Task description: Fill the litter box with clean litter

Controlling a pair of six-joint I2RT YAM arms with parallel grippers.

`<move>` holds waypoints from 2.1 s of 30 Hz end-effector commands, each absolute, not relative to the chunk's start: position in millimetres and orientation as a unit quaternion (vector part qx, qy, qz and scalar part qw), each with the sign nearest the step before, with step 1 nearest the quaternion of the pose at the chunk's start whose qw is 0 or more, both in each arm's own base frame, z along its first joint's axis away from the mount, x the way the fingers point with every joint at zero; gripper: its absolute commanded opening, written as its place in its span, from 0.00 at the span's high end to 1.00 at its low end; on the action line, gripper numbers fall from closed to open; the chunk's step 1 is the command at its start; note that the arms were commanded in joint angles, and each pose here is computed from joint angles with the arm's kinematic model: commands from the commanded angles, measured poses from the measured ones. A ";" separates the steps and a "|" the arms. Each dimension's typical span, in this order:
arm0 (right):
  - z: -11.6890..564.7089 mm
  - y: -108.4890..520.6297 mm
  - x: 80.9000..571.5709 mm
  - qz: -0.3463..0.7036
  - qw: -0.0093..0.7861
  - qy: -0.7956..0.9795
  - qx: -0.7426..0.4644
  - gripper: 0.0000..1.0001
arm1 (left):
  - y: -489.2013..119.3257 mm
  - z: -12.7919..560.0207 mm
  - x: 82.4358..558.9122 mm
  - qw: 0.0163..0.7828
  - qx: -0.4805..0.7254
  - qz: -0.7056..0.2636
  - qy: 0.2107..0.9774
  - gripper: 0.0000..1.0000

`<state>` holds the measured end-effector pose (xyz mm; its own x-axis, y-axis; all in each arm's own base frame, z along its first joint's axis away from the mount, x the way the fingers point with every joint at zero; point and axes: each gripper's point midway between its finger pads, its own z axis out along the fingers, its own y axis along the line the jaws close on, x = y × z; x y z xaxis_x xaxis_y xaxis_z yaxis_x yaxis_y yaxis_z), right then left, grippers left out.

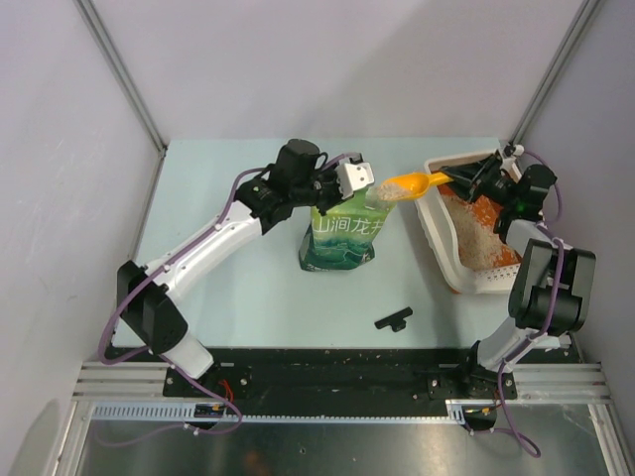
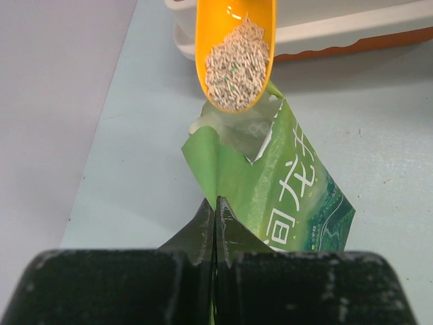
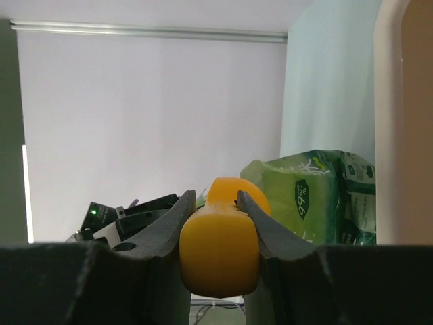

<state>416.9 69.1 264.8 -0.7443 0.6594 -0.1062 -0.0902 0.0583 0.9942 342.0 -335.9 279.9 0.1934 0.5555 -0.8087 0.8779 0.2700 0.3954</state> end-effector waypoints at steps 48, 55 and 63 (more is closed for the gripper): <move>256.3 -134.2 361.3 0.496 0.495 0.566 0.434 1.00 | -379.1 295.0 352.8 0.535 0.644 -0.155 0.525 1.00; 236.0 -157.4 346.8 0.375 0.525 0.580 0.497 1.00 | -378.2 295.6 351.7 0.536 0.651 -0.150 0.516 1.00; 215.3 -179.1 326.7 0.253 0.522 0.597 0.555 1.00 | -372.2 290.3 340.5 0.528 0.647 -0.166 0.524 1.00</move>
